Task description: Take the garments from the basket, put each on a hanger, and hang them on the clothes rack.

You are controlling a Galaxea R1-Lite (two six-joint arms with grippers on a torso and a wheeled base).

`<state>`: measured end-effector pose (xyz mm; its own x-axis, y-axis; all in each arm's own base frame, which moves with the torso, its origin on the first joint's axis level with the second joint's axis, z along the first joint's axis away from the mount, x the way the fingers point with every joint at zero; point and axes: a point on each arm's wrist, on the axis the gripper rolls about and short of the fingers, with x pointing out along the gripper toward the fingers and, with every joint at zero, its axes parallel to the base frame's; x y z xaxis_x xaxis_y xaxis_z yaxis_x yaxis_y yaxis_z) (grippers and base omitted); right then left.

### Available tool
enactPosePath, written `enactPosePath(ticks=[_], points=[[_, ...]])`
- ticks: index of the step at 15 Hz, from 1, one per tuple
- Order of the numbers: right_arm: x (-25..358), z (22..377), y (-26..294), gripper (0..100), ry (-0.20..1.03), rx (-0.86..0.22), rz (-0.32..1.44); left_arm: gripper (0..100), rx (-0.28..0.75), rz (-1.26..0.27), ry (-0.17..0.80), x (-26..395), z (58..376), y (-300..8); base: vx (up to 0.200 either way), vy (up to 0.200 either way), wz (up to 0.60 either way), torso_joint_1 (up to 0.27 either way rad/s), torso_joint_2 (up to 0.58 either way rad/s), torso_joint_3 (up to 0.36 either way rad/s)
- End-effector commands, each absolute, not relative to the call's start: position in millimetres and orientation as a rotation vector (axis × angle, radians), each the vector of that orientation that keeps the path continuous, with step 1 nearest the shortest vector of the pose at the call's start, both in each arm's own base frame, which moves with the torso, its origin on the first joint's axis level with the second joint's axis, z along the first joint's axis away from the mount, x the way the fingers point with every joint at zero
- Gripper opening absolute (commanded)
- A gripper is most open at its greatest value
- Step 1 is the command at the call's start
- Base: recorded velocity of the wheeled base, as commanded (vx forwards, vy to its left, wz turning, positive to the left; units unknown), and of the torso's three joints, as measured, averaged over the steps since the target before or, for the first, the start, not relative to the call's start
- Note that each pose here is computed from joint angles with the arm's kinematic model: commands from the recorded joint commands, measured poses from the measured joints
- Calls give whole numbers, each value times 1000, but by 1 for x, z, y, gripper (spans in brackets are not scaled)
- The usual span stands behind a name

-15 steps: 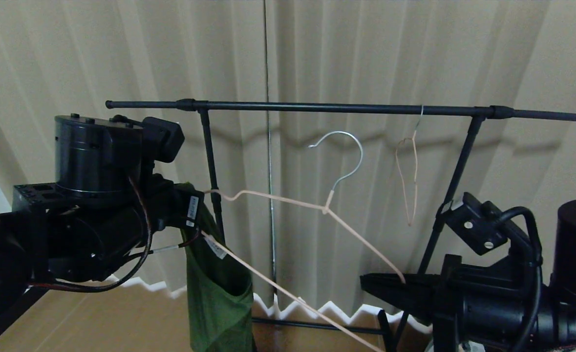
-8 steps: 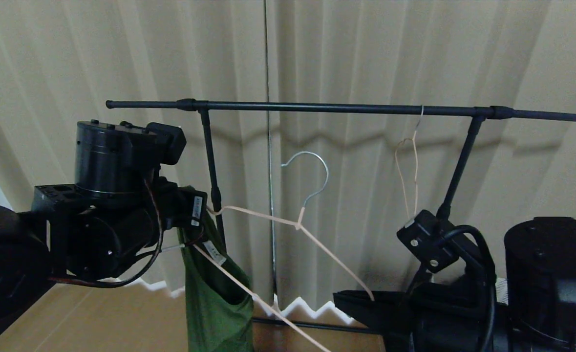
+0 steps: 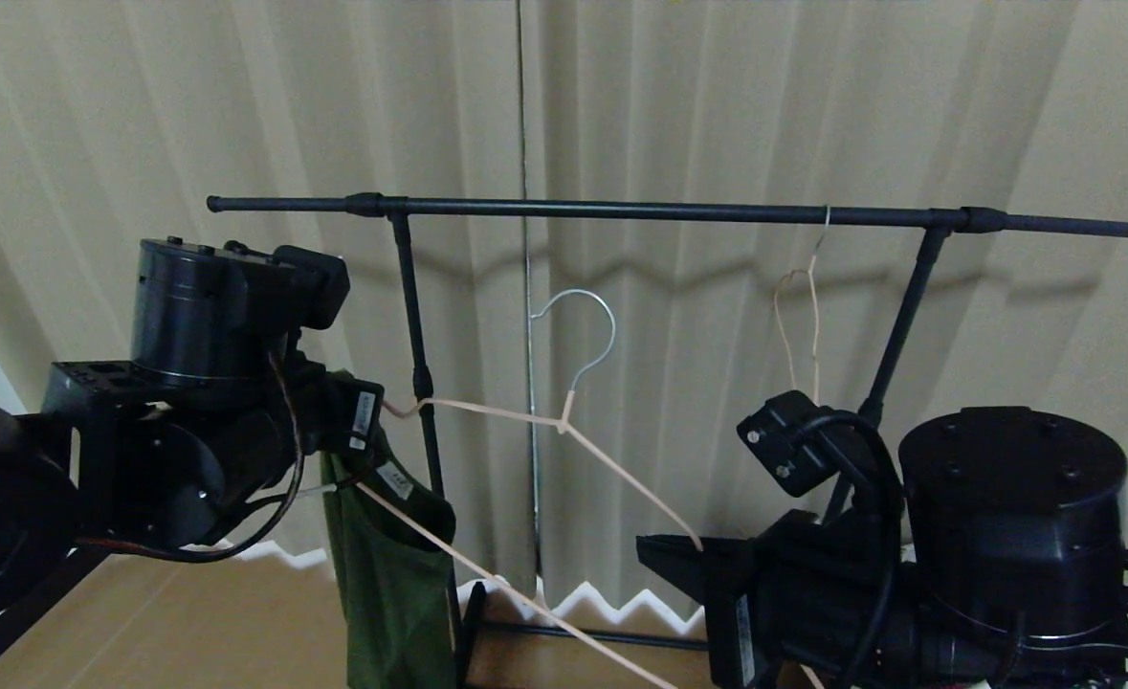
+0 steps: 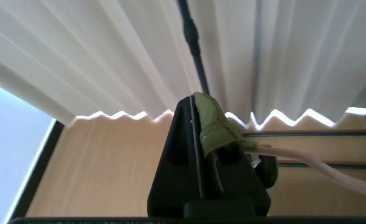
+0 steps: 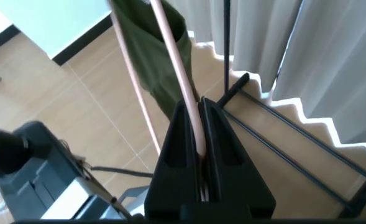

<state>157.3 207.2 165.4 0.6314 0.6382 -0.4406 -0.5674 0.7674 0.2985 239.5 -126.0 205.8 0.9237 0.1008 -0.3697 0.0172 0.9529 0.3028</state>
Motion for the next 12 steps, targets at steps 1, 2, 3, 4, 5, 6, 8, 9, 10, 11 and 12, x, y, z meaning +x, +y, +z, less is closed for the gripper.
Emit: enactPosePath(ticks=[1,2,3,4,5,6,8,9,10,11,12], points=[[162,165,211,0,557,147,683,0,310,42,380,233,210,-122,0,0,0,0,0,0],[167,165,212,0,556,156,662,0,334,37,375,228,211,-119,0,0,0,0,0,0],[169,165,214,0,552,157,655,0,352,34,377,225,211,-118,0,0,0,0,0,0],[173,165,216,0,546,158,641,0,371,31,380,221,210,-115,0,0,0,0,0,0],[174,166,218,0,544,160,638,0,380,30,383,220,209,-114,0,0,0,0,0,0],[176,169,219,0,533,165,635,0,406,31,391,216,207,-112,0,0,0,0,0,0],[176,170,218,0,526,166,623,0,436,94,394,219,208,-106,0,0,0,0,0,0],[177,170,217,0,522,165,605,0,453,105,395,220,209,-102,0,0,0,0,0,0],[179,169,216,0,517,162,585,0,464,109,390,219,211,-100,0,0,0,0,0,0],[180,171,216,0,508,167,578,0,470,106,388,216,212,-99,0,0,0,0,0,0],[180,172,216,0,505,169,580,0,476,100,392,215,210,-101,0,0,0,0,0,0]])
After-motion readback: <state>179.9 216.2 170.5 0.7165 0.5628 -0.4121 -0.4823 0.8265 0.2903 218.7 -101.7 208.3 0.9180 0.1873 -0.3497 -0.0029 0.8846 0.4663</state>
